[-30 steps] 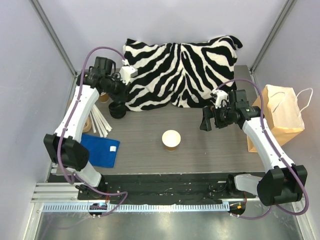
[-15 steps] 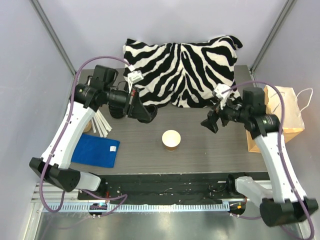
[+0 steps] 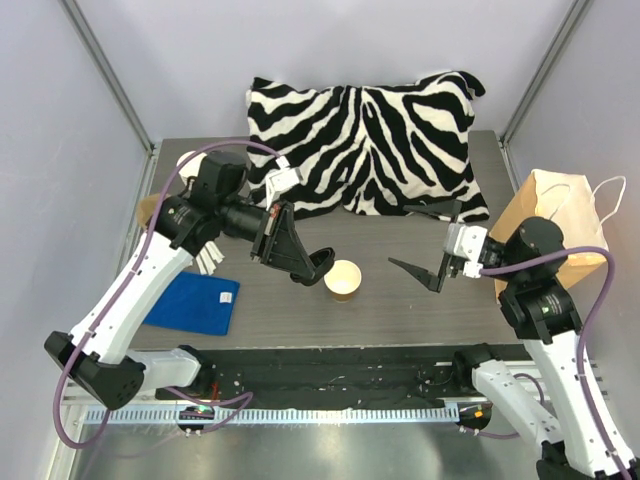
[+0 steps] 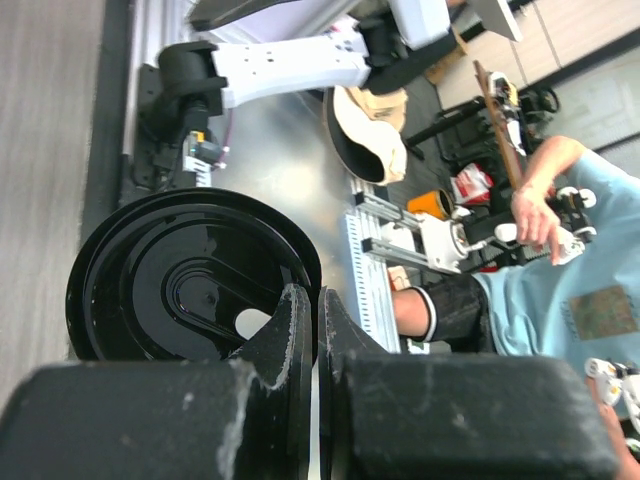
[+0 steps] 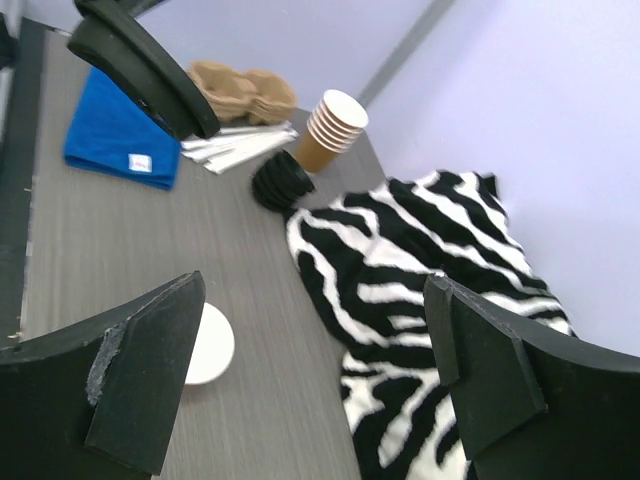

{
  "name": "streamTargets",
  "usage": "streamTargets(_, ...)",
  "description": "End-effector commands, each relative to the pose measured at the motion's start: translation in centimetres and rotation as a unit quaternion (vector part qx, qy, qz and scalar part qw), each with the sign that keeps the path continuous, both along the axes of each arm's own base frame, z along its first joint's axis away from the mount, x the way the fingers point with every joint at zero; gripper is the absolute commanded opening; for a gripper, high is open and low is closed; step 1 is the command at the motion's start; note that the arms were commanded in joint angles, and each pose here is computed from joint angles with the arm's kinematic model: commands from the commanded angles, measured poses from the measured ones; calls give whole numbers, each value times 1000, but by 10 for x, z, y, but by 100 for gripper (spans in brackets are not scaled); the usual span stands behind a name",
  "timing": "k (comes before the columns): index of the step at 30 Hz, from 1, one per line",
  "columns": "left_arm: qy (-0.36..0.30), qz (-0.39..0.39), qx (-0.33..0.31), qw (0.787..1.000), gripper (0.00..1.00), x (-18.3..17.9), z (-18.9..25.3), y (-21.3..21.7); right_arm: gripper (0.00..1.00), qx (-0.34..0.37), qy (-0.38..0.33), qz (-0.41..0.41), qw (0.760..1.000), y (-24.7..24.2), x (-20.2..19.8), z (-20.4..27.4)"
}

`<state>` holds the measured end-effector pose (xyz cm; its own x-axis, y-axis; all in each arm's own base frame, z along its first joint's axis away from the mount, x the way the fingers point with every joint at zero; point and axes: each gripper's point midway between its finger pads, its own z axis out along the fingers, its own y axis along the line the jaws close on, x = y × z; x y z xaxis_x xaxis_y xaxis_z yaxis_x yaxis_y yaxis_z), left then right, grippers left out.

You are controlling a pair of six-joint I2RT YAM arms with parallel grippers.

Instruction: Pack the takeout coffee

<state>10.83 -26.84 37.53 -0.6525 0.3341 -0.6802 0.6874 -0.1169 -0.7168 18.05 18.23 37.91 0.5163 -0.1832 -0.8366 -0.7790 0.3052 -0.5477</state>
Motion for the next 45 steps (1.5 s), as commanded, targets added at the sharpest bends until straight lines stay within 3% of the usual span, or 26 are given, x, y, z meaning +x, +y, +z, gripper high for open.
streamTargets(1,13,-48,-25,998,0,-16,12,-2,100,-3,-49,54,997,21,-8,17)
streamTargets(19,39,-92,-19,995,0,-23,8,-17,97,-69,-31,157,985,110,-40,-21)
streamTargets(22,49,-91,-13,995,0,-23,2,-18,89,-72,-28,163,984,117,-43,-23)
streamTargets(27,46,-85,-10,995,0,-21,-2,-19,66,-69,-6,167,983,122,-49,-24)
streamTargets(34,46,-81,-9,996,0,-18,-2,-21,19,-64,39,164,984,128,-50,-24)
streamTargets(35,40,-76,-9,996,1,-17,-2,-22,16,-63,45,160,984,128,-50,-25)
streamTargets(39,5,-41,-12,999,23,-1,2,-20,6,-50,86,124,987,127,-41,-24)
streamTargets(41,-18,9,-10,1000,36,22,9,-13,3,-33,132,102,985,126,-38,-24)
streamTargets(45,-83,162,2,983,47,90,26,9,1,21,240,28,970,122,-22,-24)
